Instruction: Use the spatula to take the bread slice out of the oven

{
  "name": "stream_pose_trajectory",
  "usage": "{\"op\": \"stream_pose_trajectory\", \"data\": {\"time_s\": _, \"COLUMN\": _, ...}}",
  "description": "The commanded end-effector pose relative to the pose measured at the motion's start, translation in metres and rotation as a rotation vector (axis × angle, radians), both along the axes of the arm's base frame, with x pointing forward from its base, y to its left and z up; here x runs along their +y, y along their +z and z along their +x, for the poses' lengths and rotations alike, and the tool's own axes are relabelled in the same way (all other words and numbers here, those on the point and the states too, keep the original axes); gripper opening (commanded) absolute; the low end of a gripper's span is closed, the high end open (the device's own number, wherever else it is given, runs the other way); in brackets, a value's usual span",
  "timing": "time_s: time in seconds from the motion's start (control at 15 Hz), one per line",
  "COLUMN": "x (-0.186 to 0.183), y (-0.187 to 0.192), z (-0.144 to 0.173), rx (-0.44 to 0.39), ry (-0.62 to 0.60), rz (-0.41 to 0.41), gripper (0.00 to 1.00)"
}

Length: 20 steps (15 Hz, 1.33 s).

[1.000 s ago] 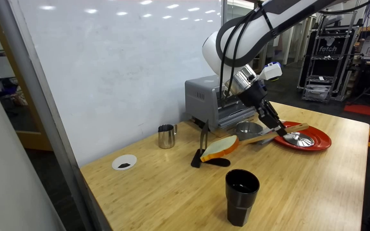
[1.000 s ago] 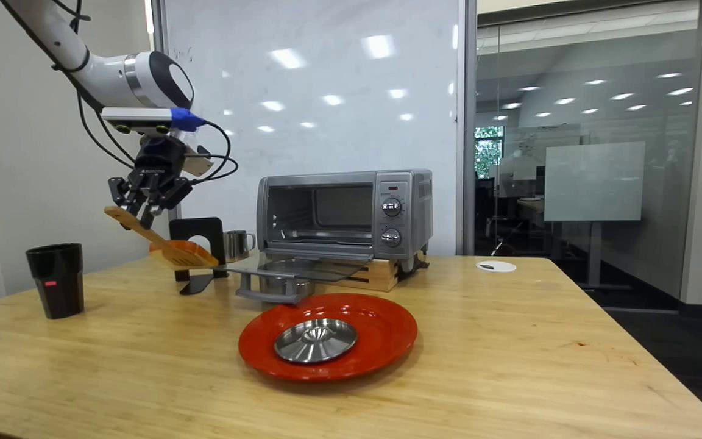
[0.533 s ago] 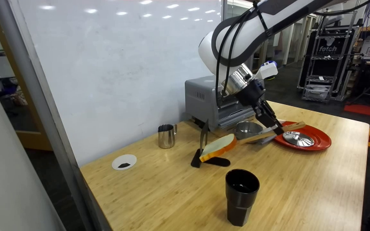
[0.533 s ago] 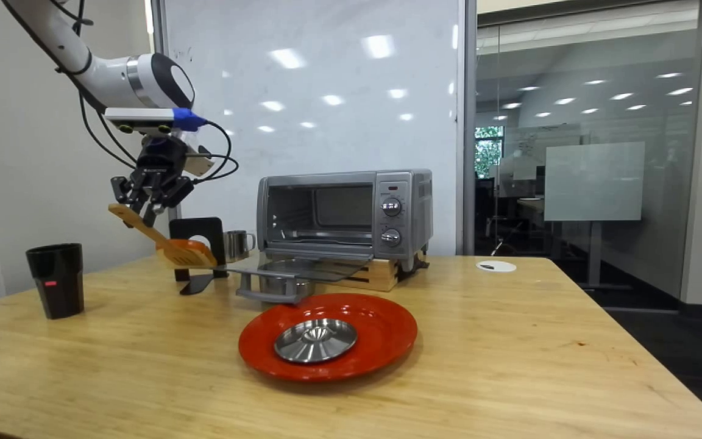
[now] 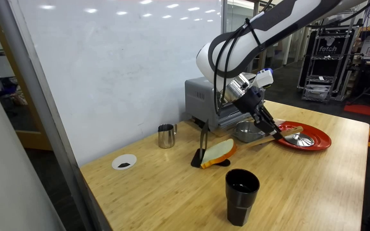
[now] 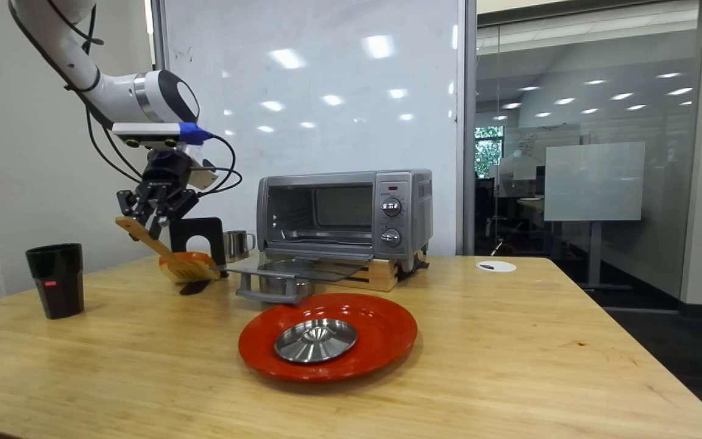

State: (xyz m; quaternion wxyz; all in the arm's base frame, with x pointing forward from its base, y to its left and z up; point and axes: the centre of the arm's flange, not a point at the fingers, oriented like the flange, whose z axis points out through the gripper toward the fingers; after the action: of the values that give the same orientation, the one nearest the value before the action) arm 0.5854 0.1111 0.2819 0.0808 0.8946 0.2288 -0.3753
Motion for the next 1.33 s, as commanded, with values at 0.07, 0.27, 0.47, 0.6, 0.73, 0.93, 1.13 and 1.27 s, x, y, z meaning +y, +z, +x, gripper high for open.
{"op": "stream_pose_trajectory", "data": {"time_s": 0.07, "x": -0.003, "y": -0.013, "z": 0.005, "rx": 0.040, "ry": 0.005, "rz": -0.047, "gripper": 0.07}}
{"op": "stream_pose_trajectory", "data": {"time_s": 0.27, "x": -0.004, "y": -0.018, "z": -0.001, "rx": 0.058, "ry": 0.010, "rz": -0.070, "gripper": 0.07}}
{"op": "stream_pose_trajectory", "data": {"time_s": 0.47, "x": -0.006, "y": -0.012, "z": -0.008, "rx": 0.062, "ry": 0.014, "rz": -0.080, "gripper": 0.07}}
{"op": "stream_pose_trajectory", "data": {"time_s": 0.6, "x": -0.008, "y": -0.005, "z": -0.018, "rx": 0.047, "ry": 0.022, "rz": -0.070, "gripper": 0.07}}
{"op": "stream_pose_trajectory", "data": {"time_s": 0.73, "x": -0.012, "y": 0.003, "z": -0.033, "rx": 0.033, "ry": 0.037, "rz": -0.064, "gripper": 0.07}}
{"op": "stream_pose_trajectory", "data": {"time_s": 0.93, "x": -0.018, "y": 0.015, "z": -0.056, "rx": 0.021, "ry": 0.057, "rz": -0.065, "gripper": 0.07}}
{"op": "stream_pose_trajectory", "data": {"time_s": 1.13, "x": -0.028, "y": 0.027, "z": -0.081, "rx": 0.016, "ry": 0.077, "rz": -0.078, "gripper": 0.07}}
{"op": "stream_pose_trajectory", "data": {"time_s": 1.27, "x": -0.036, "y": 0.033, "z": -0.100, "rx": 0.012, "ry": 0.089, "rz": -0.082, "gripper": 0.07}}
